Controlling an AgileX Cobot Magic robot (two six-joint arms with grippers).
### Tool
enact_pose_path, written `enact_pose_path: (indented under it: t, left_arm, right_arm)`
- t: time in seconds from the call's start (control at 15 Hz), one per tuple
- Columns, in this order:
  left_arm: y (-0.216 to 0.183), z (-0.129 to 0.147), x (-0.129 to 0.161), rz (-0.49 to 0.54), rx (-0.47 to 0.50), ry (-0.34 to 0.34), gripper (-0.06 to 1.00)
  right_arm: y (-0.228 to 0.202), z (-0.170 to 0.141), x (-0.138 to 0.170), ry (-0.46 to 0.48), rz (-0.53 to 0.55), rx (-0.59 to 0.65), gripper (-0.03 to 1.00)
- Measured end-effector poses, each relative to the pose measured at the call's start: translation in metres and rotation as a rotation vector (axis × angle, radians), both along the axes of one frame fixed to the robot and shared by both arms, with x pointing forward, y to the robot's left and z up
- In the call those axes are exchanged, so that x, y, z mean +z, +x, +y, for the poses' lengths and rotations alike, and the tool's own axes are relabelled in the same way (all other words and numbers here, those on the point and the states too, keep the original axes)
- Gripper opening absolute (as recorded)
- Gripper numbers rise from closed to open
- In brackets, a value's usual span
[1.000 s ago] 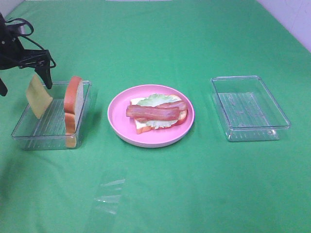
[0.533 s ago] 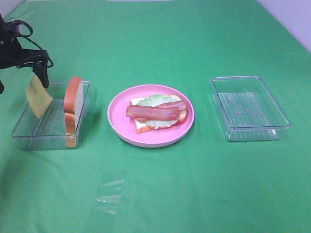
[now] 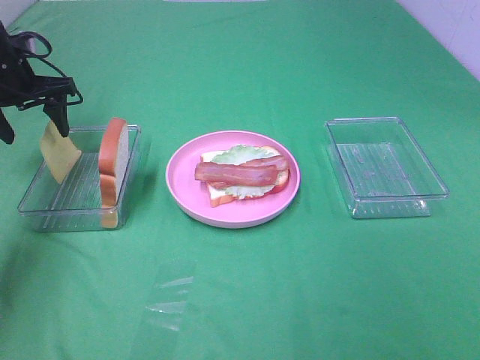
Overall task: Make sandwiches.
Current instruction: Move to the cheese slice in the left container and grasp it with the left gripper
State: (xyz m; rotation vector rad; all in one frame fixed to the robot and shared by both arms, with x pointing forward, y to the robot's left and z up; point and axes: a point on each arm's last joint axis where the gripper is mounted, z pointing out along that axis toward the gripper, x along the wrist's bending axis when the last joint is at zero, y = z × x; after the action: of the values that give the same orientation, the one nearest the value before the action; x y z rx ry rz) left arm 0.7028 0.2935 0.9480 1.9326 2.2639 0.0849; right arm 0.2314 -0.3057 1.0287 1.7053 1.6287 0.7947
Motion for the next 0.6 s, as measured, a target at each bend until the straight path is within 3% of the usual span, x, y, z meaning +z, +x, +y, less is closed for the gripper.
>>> enact_pose_path:
  t: [0.27, 0.6]
  left_arm:
    - [0.0012, -0.0006, -0.0104, 0.020, 0.014, -0.009, 0.60]
    - [0.0026, -0.0008, -0.0102, 0.005, 0.017, -0.012, 0.28]
  right_arm:
    - [0.0000, 0.0000, 0.0000, 0.000, 0.000, 0.000, 0.95]
    - [0.0000, 0.0000, 0.0000, 0.000, 0.000, 0.000, 0.95]
